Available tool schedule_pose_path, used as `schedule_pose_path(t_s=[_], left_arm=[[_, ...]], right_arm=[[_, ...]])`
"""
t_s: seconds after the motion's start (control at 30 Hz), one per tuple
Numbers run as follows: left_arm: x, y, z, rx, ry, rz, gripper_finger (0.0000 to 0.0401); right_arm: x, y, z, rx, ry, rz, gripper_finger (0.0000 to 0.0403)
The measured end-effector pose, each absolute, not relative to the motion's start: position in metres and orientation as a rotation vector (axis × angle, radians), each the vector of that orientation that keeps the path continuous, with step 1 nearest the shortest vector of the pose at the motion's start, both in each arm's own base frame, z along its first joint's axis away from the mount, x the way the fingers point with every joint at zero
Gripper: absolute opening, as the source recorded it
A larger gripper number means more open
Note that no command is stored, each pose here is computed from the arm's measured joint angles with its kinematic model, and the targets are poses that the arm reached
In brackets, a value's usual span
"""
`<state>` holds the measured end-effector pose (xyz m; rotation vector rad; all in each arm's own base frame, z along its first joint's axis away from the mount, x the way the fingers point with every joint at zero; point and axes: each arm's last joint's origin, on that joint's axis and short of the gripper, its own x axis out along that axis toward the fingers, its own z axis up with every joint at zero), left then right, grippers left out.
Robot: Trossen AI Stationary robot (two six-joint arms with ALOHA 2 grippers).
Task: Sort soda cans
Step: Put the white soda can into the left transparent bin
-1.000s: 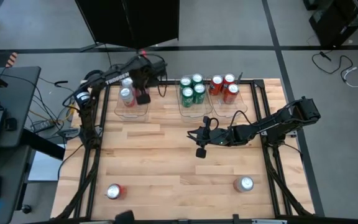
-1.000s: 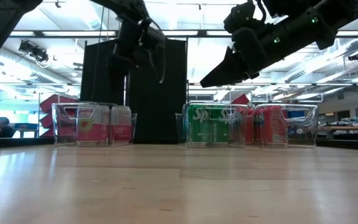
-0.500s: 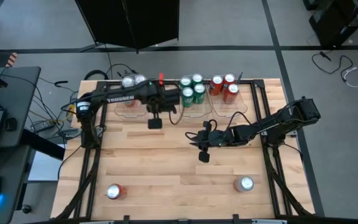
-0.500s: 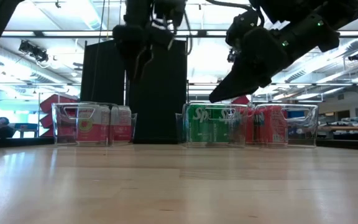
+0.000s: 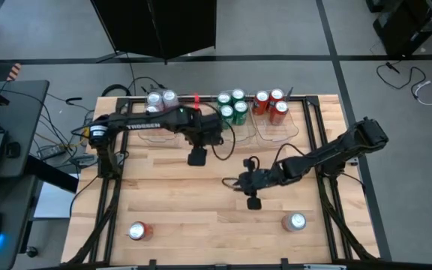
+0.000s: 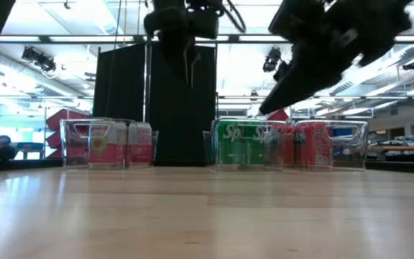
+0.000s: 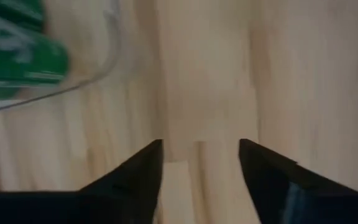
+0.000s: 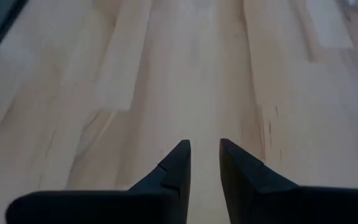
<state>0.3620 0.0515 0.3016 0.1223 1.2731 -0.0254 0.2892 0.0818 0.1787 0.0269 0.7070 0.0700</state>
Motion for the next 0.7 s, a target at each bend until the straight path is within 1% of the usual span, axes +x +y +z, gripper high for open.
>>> schedule_pose_path(t_s=[0.2, 0.3, 0.37, 0.53, 0.6, 0.7], left_arm=[[0.354, 0.034, 0.265, 0.143, 1.281, -0.109, 0.0118], [0.345, 0.026, 0.248, 0.129, 1.213, -0.142, 0.0075], [0.336, 0.021, 0.240, 0.114, 1.163, -0.144, 0.0052], [0.316, 0.003, 0.232, 0.051, 0.985, -0.191, 0.0010], [0.310, -0.006, 0.233, 0.050, 0.914, -0.205, 0.0004], [0.300, -0.018, 0.232, 0.064, 0.820, -0.233, 0.0006]], right_arm=[[0.279, 0.111, 0.211, 0.003, 0.842, 0.043, 0.0048], [0.270, 0.125, 0.228, 0.026, 0.904, 0.035, 0.0042], [0.263, 0.134, 0.240, 0.058, 0.951, 0.022, 0.0045], [0.242, 0.148, 0.265, 0.165, 1.111, -0.094, 0.0081], [0.233, 0.154, 0.273, 0.225, 1.170, -0.132, 0.0103], [0.218, 0.164, 0.282, 0.318, 1.268, -0.179, 0.0144]])
